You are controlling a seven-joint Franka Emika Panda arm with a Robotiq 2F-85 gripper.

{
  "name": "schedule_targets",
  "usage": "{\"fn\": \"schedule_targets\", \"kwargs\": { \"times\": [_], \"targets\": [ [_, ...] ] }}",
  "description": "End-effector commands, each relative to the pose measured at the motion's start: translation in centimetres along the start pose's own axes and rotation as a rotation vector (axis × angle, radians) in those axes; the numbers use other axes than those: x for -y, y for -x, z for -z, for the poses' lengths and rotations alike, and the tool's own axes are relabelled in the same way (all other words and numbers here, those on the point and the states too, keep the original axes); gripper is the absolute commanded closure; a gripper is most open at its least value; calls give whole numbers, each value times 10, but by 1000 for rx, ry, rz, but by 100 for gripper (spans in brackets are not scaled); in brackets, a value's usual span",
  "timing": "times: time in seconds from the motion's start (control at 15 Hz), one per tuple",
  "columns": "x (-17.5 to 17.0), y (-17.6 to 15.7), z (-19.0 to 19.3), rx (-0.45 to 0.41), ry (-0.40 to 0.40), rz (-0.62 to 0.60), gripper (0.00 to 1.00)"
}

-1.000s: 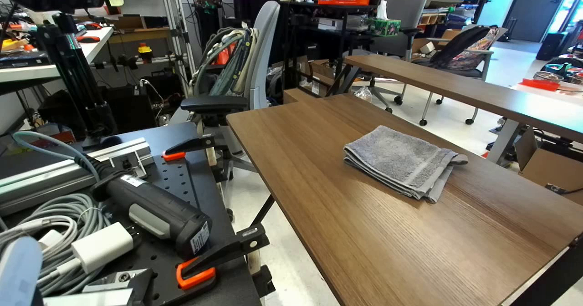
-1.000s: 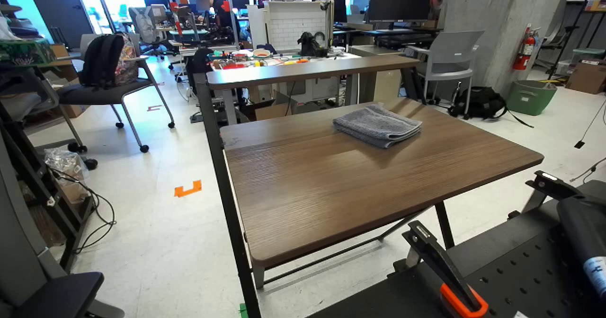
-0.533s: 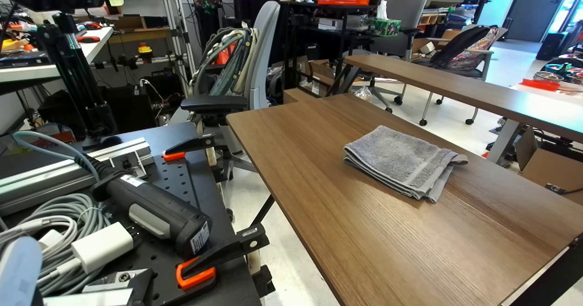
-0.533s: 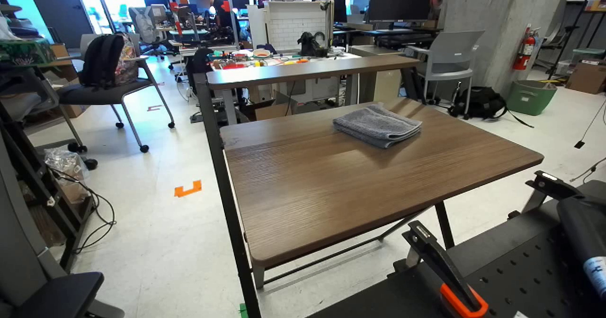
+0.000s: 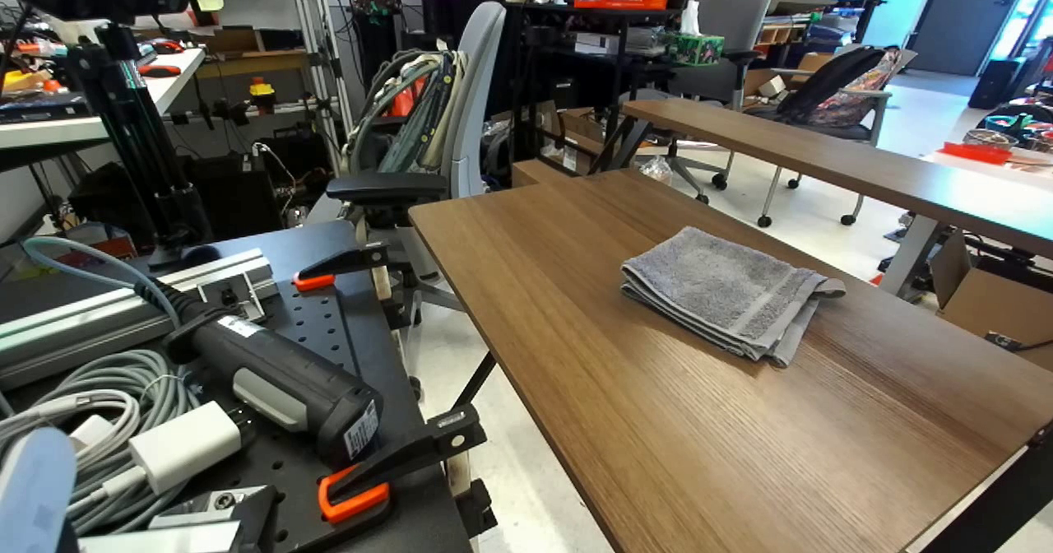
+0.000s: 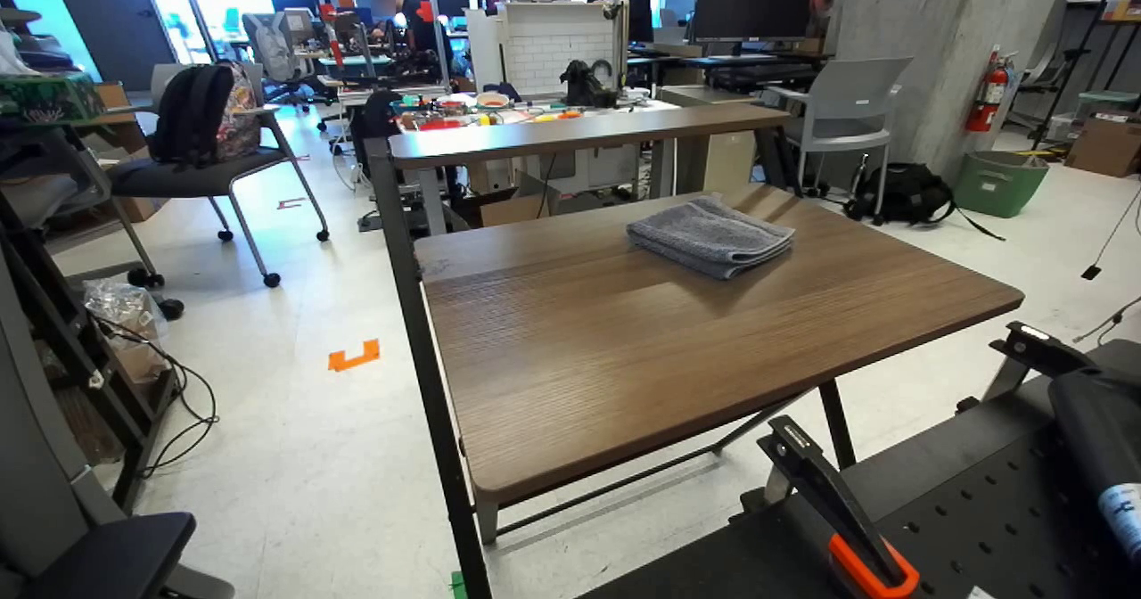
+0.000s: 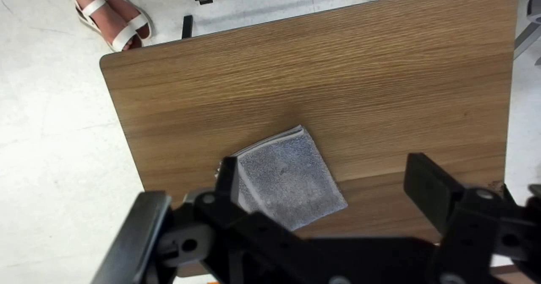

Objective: Move the towel to the left

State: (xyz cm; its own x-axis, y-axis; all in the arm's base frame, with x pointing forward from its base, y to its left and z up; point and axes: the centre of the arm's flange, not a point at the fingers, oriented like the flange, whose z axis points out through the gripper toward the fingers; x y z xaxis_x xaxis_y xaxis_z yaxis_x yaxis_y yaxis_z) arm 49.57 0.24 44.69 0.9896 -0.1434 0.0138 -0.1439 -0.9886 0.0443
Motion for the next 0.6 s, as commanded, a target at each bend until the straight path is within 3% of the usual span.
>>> {"fn": "schedule_targets", "kwargs": {
  "times": [0.0, 0.53],
  "targets": [
    [-6, -62, -33, 68, -24, -9, 0],
    [-33, -131, -138, 115, -2, -39, 0]
  ]
}}
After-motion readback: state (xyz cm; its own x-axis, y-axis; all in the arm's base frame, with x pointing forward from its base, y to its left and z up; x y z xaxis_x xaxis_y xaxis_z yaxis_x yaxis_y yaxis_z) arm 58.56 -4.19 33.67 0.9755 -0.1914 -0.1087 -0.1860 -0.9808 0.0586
